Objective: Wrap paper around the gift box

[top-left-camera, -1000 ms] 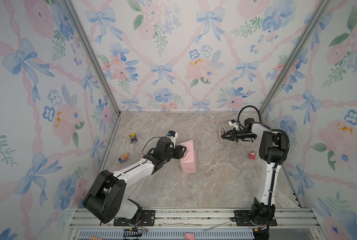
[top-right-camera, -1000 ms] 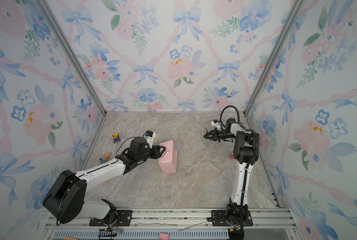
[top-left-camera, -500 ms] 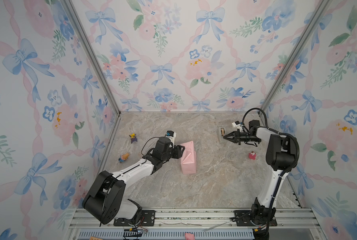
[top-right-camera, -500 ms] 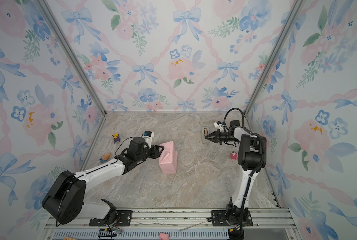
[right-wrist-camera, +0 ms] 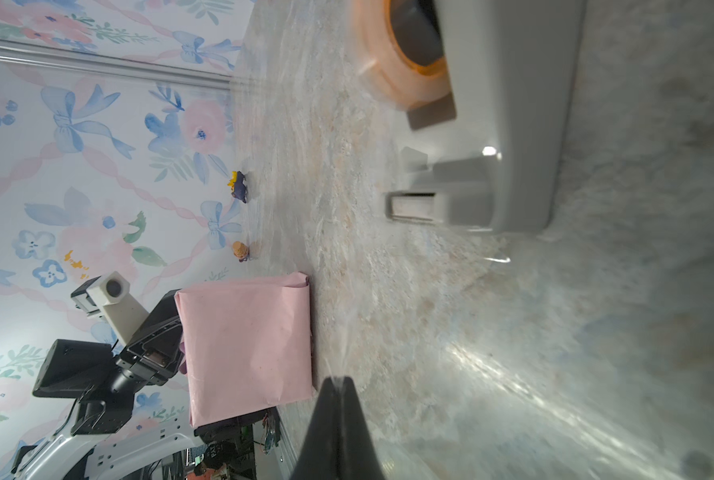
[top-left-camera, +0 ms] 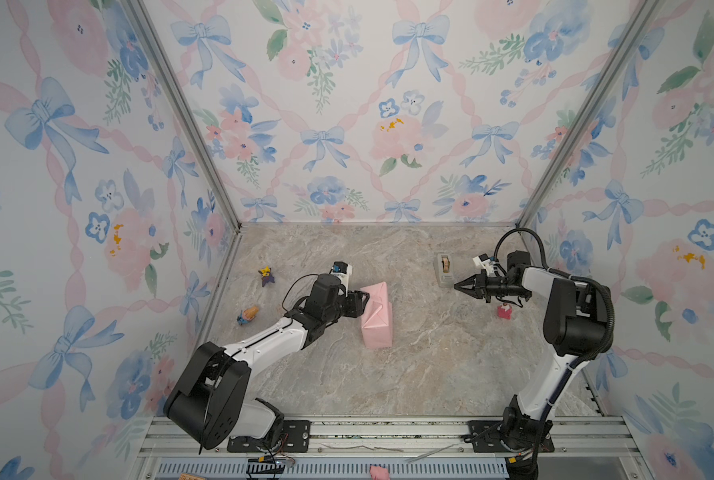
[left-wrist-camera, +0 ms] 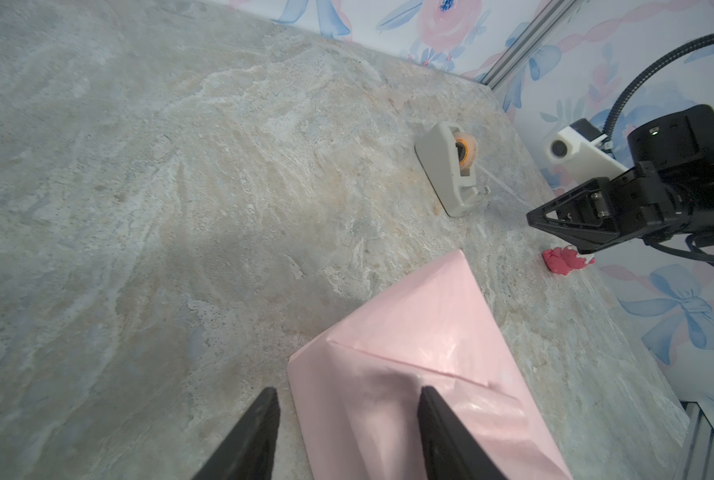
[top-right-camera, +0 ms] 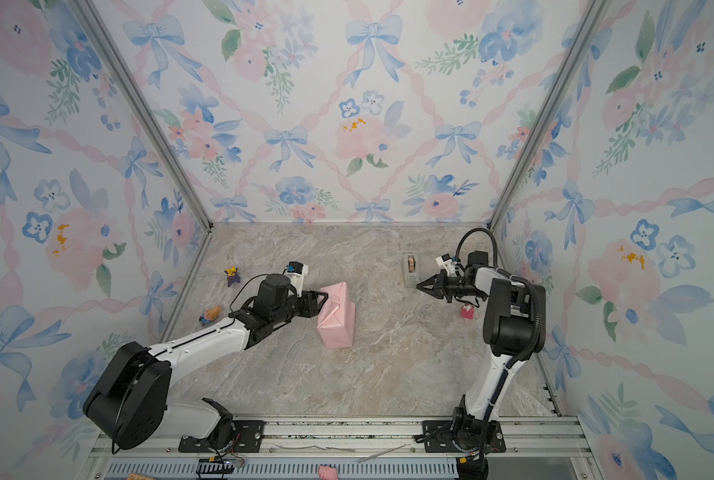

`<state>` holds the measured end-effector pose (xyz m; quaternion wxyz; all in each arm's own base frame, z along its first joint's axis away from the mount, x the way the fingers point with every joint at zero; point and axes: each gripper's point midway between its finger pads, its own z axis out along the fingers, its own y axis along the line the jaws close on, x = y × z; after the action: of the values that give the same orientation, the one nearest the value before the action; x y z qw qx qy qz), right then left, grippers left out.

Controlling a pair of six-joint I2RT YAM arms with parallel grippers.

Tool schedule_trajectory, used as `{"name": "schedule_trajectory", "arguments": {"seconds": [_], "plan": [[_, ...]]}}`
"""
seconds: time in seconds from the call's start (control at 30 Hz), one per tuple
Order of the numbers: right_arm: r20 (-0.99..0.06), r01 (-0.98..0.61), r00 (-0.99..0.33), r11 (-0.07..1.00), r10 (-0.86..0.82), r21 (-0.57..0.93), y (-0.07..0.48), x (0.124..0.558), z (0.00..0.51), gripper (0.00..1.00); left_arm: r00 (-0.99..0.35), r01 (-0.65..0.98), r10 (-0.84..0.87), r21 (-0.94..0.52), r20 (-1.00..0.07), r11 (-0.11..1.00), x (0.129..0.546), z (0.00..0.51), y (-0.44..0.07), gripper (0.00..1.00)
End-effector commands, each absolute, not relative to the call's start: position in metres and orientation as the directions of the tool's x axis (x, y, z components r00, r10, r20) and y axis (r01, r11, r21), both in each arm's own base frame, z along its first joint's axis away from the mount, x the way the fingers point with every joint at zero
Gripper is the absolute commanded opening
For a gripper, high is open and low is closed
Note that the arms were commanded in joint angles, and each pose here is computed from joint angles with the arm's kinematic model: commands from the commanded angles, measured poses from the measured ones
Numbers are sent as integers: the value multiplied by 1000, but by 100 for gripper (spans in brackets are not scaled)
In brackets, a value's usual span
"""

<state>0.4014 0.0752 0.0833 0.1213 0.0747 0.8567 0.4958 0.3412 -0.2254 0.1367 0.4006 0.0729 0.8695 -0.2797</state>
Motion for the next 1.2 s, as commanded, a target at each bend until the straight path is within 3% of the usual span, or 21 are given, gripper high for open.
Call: {"name": "schedule_trajectory", "arguments": {"seconds": [0.0,0.47,0.7,1.17], "plan": [[-96,66,-961,550,260,833,72,401,62,0,-720,314,-41,-377,-693,871,332,107,-212,56],[19,241,-945,656,327,715,59,409,5,0,-725,311,-33,-370,-688,876,331,103,-213,56],[0,316,-922,751,388,580,26,405,-3,0,-720,311,-31,-363,-693,878,330,103,-211,56],[-10,372,-909,821,417,434,-11,386,-5,0,-718,308,-31,-358,-695,881,329,103,-209,56]]}}
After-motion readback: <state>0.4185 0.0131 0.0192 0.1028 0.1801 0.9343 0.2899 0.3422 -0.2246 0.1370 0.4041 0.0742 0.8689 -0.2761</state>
